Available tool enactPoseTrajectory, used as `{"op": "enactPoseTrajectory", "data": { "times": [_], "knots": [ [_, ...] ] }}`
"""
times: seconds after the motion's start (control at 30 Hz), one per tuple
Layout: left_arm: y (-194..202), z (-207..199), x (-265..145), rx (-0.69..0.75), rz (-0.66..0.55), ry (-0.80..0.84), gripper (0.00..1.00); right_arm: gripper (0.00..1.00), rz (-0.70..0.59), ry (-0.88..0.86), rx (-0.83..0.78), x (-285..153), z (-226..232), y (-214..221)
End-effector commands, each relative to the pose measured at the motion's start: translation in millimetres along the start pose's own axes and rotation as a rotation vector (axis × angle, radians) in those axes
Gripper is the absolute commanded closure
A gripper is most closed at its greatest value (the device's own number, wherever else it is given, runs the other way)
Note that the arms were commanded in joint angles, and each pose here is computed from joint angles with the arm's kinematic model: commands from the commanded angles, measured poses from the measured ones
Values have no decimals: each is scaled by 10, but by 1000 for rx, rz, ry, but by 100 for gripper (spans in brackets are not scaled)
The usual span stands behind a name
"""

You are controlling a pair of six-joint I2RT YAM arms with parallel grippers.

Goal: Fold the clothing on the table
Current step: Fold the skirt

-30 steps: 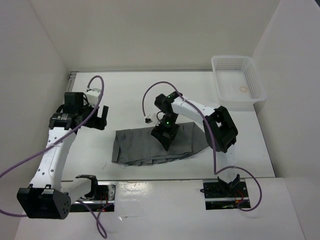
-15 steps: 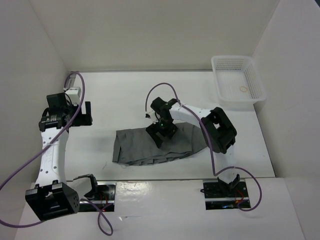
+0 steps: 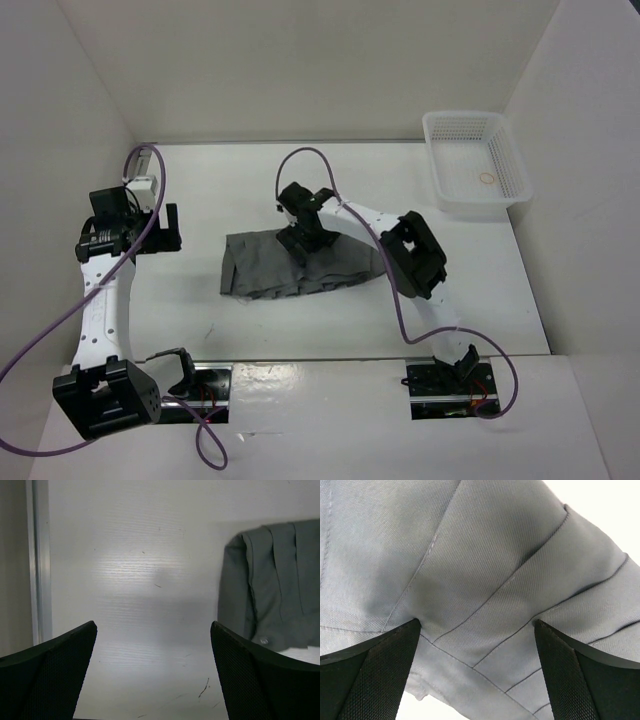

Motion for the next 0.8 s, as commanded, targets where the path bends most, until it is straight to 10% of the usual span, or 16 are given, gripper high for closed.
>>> {"op": "enactPoseTrajectory", "data": {
  "times": [0.0,0.3,0.77],
  "knots": [
    [-55,-15,11,-19,-29,14,0,1,-148,76,14,77,-263,-566],
    [-58,-39,11,-10,-31,33,0,1,-135,-120,-63,349,-421,-1020],
    [35,-96,133,-3,34,91,0,1,5,-431,-398,307,-115,-597]
  ]
}}
Point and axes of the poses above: each gripper's point midway between its finger pads, its own x axis out along the fingers, its own z axis along the line the jaws close on, y = z × x, the point moved 3 cm from there along -x, back along the fingers, and after that the axes turned 3 degrees about -x, right-handed, at the moved point
